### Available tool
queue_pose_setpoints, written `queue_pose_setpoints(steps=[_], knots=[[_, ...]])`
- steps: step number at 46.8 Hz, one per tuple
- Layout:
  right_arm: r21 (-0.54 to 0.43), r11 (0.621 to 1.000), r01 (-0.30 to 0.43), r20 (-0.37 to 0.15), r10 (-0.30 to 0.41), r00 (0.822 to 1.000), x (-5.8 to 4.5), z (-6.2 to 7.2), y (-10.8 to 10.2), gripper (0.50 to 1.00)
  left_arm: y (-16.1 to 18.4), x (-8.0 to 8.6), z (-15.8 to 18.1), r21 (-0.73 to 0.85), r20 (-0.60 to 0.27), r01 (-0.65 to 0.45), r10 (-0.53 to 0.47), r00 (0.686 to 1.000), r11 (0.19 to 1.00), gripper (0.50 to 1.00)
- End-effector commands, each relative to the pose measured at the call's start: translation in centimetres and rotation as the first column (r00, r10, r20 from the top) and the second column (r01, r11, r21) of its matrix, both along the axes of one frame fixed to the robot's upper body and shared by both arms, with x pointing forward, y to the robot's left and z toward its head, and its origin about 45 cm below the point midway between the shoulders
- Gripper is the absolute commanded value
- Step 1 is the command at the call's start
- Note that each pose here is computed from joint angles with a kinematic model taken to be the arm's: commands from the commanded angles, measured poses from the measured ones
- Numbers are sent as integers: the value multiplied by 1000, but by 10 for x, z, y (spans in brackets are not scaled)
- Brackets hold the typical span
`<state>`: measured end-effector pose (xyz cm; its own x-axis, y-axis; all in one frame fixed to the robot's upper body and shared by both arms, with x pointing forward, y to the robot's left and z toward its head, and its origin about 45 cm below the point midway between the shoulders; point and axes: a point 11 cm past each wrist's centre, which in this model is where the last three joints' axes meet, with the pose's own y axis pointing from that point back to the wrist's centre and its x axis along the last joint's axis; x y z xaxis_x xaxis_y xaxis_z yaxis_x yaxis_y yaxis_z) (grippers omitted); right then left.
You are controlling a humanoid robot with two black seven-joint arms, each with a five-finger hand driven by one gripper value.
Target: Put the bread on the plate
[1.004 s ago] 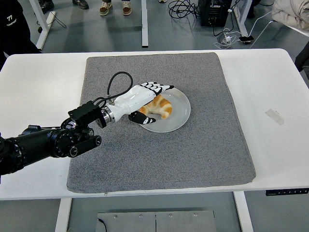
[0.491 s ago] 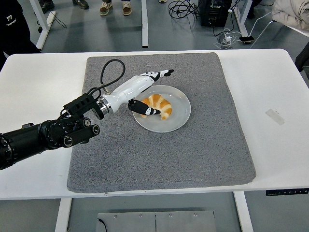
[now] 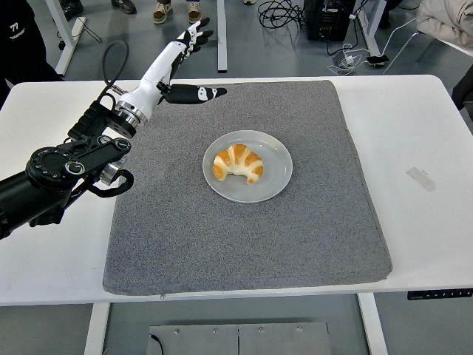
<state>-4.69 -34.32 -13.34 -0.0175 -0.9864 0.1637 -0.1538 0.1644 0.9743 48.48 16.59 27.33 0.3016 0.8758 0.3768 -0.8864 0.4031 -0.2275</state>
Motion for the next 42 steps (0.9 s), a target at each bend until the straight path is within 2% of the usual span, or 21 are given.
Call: queue_pose_setpoints(steps=[1,9,15,23,42], knots=[[0,1000,0,0,0,1000,0,0,0,1000,2,2,-3,-86,-42,-41,37,998,995,952],[0,1000,0,0,0,1000,0,0,0,1000,-5,4,-11,-248,-131,-114,83,988,962,957],[0,1000,0,0,0,1000,0,0,0,1000,11,10,-19,-348,-192,-212,153,970,913,961],[0,1000,0,0,0,1000,0,0,0,1000,44,20,-22,-503,-254,-295,188,949,812,961],[0,1000,0,0,0,1000,0,0,0,1000,74,24,-35,-595,-313,-369,217,925,714,961]])
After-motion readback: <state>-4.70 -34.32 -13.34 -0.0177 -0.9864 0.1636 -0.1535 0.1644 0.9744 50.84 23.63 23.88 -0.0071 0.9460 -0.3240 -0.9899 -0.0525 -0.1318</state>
